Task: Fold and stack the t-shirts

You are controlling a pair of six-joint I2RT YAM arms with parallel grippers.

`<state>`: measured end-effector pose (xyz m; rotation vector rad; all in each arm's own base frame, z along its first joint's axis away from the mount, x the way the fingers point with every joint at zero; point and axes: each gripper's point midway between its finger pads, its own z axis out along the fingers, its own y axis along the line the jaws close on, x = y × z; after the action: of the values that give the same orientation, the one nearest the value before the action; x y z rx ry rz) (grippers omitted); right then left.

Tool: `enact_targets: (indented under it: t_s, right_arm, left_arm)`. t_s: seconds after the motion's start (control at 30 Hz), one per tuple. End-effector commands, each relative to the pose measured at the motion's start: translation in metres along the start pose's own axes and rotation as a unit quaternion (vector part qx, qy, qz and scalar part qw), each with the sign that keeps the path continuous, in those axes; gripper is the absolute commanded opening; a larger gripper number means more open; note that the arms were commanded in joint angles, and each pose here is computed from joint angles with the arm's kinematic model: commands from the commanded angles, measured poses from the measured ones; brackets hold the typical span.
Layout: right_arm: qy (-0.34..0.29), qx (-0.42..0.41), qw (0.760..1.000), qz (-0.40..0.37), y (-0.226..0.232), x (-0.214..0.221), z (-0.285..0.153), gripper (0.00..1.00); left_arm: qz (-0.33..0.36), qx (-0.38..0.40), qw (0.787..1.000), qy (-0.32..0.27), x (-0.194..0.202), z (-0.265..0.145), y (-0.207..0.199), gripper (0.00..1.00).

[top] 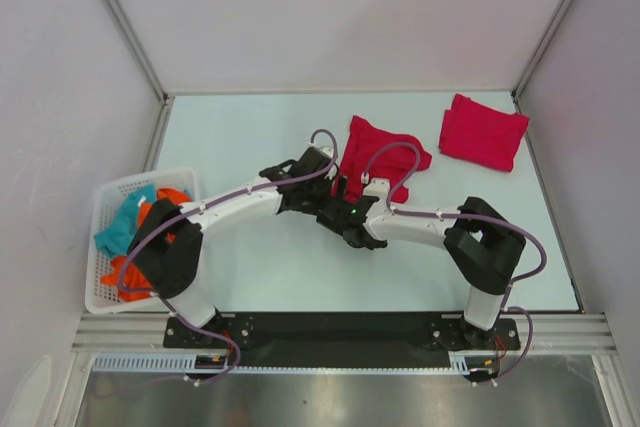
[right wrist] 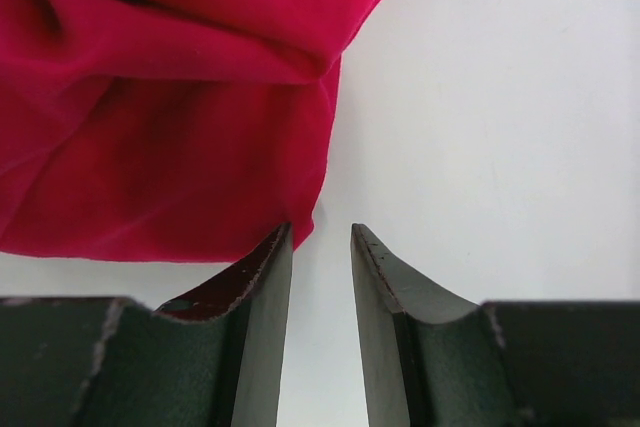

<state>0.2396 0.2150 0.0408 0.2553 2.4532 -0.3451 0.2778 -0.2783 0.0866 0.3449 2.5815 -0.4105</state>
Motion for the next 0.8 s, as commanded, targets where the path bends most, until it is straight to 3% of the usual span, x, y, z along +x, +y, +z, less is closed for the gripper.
enact_targets:
  t_s: [0.0,0.4,0.6,0.77]
  right_arm:
    - [-0.022,0.012,1.000,0.011,-0.010,-0.008,-0.003,0.35]
    - [-0.024,0.018,1.000,0.006,-0.010,-0.009,-0.001,0.33]
    - [-0.021,0.013,1.000,-0.001,-0.007,-0.008,0.000,0.18]
    - [-0.024,0.009,1.000,0.000,-0.006,-0.010,-0.001,0.06]
  left_arm:
    - [-0.002,0.026,0.999,-0.019,-0.006,0.004,-0.014,0.87]
    - [0.006,0.033,0.999,-0.007,0.003,0.031,-0.020,0.85]
    - [0.013,0.032,0.999,-0.007,0.004,0.034,-0.019,0.77]
    - [0.018,0.034,0.999,-0.010,0.002,0.035,-0.019,0.64]
